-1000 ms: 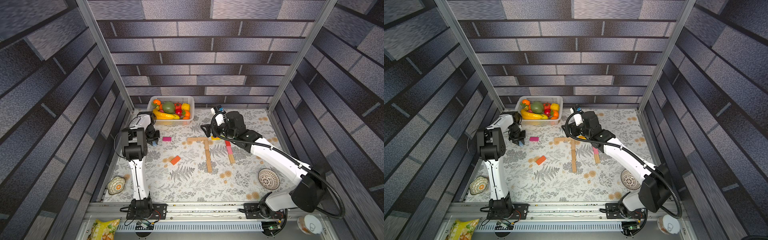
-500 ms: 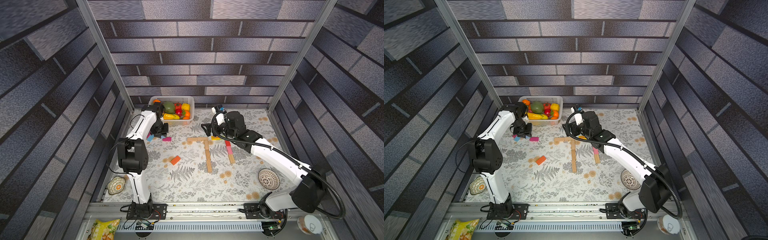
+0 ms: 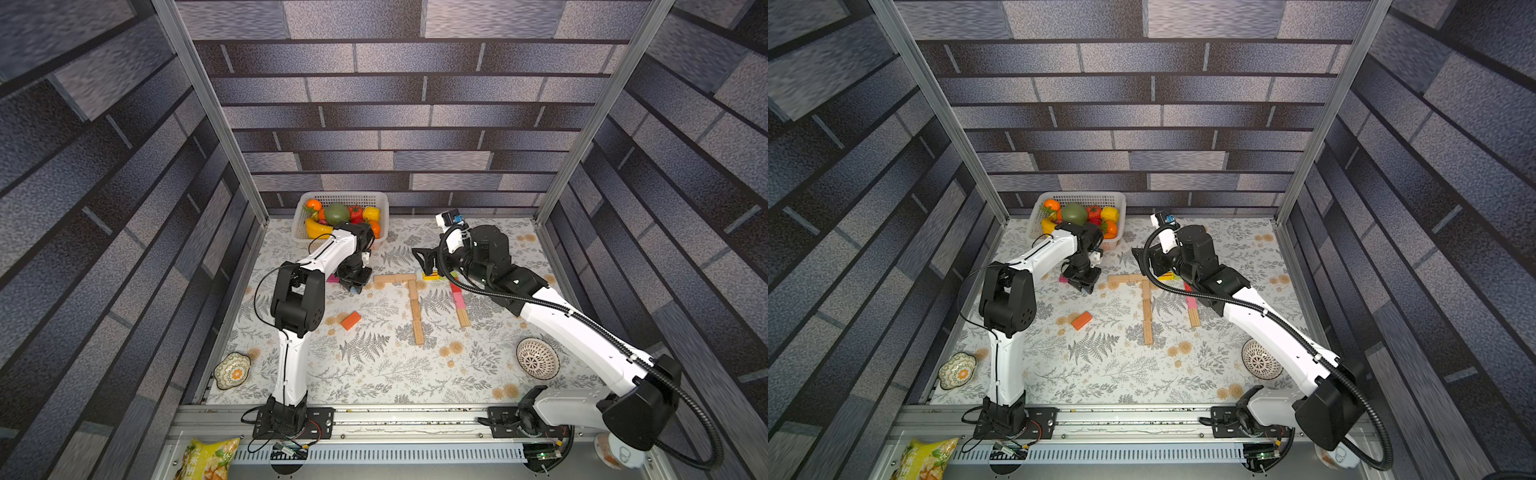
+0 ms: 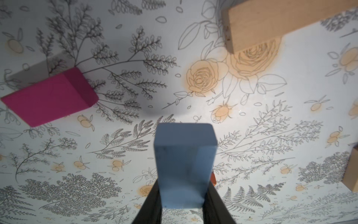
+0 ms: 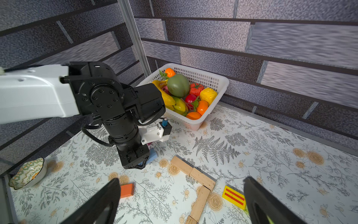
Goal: Assemble the number 7 with building blocks
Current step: Place the building block at the center of the board.
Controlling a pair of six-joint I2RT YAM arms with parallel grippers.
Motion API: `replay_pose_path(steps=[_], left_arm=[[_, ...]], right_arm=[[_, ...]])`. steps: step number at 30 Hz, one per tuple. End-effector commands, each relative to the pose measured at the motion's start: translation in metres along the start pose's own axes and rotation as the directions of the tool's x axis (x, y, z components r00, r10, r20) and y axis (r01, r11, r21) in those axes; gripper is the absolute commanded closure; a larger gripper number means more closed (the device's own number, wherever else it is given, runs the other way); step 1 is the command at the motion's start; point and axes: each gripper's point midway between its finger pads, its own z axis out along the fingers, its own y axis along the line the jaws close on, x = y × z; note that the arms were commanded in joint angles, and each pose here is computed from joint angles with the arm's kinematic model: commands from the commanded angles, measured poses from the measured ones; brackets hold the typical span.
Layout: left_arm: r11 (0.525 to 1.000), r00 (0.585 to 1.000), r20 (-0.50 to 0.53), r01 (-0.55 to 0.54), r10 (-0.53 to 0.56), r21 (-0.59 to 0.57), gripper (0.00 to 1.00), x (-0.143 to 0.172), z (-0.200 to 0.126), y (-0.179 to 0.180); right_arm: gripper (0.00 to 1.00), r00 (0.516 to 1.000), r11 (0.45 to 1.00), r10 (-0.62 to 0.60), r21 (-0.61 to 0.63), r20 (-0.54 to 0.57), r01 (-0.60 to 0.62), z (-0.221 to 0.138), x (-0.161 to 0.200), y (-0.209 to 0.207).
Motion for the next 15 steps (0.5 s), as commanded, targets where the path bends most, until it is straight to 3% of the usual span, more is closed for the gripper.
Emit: replay_pose_path(steps=[1,8,15], left_arm=[[0.999,0.999,-0.043,-0.029,0.027,-0.046,0.69,-0.001,0.007,0.011],[0.996,0.998,-0.055,-0.019,0.015,-0.082,0.67,-0.014,0.021,0.020],[0.992,0.999,-0.032,-0.014,0.010,-0.126,0.49,-0.030,0.020,0.027]], right_arm=[[0.00,0.999,1.000,-0.016,0.016,-0.035,0.017,-0.007,0.012,-0.006],[0.00,0.999,1.000,-0.018,0.020,-0.045,0.018,-0.013,0.017,-0.011],[0.00,0.998,1.000,-0.009,0.011,-0.056,0.010,-0.011,0.021,-0.012]])
